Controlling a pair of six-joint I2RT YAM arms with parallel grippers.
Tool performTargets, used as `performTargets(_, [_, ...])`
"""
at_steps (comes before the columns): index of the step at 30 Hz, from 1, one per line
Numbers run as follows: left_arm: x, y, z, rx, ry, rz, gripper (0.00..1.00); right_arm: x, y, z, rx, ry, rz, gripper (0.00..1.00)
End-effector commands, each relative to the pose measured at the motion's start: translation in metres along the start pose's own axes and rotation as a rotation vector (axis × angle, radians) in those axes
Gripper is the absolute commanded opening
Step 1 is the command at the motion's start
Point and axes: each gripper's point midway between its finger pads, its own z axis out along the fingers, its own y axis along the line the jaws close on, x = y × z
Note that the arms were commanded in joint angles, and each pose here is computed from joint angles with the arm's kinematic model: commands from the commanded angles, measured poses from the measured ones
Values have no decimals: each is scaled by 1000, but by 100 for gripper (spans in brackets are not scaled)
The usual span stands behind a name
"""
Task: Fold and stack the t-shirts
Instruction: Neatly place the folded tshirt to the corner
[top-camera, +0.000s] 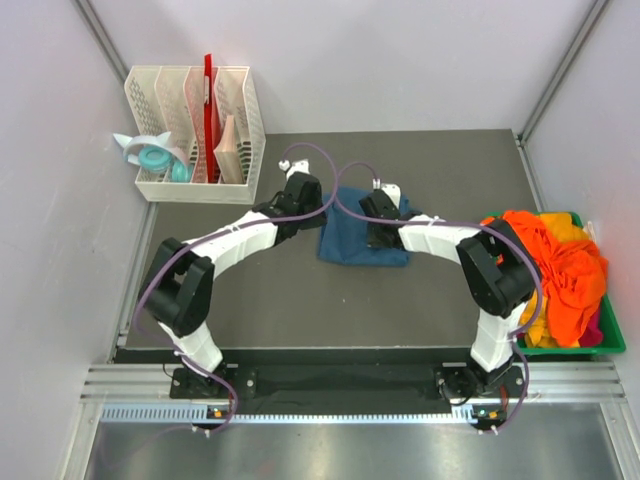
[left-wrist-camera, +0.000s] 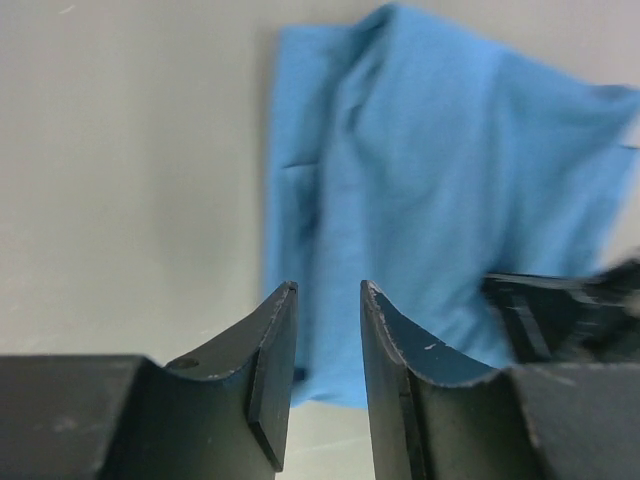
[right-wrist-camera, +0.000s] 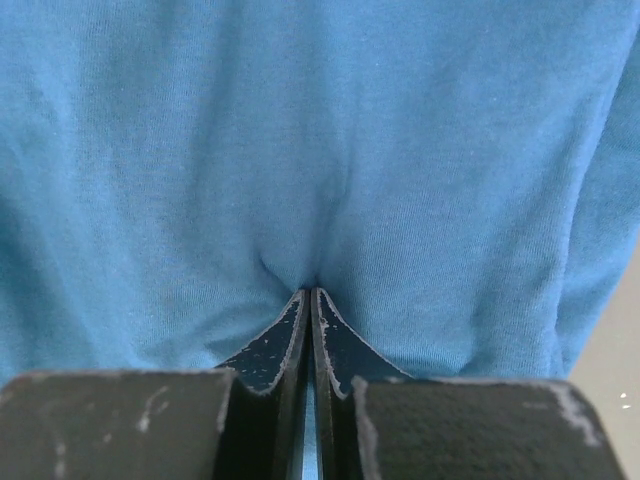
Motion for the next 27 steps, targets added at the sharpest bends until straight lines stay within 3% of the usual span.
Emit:
performTargets(1, [-41,-52,-12,199,-82,-12,37,52,-19,12,51,126,-20,4])
performTargets(4, [-55,-75,-7,264,-84,-25,38,52,-19,12,51,130,-20,3])
performTargets(10, [8,-78,52,275,141,-53,35,46,-17,8,42,115,-18,4])
performTargets(15, [44,-71,70,289,223,-121,33,48,-22,10,51,123,-10,4])
performTargets(19, [67,-39,74,168,264,-126,31,48,-27,10,54,125,6,3])
performTargets(27, [56,46,48,-60,198,-184,31,49,-30,12,55,129,20,3])
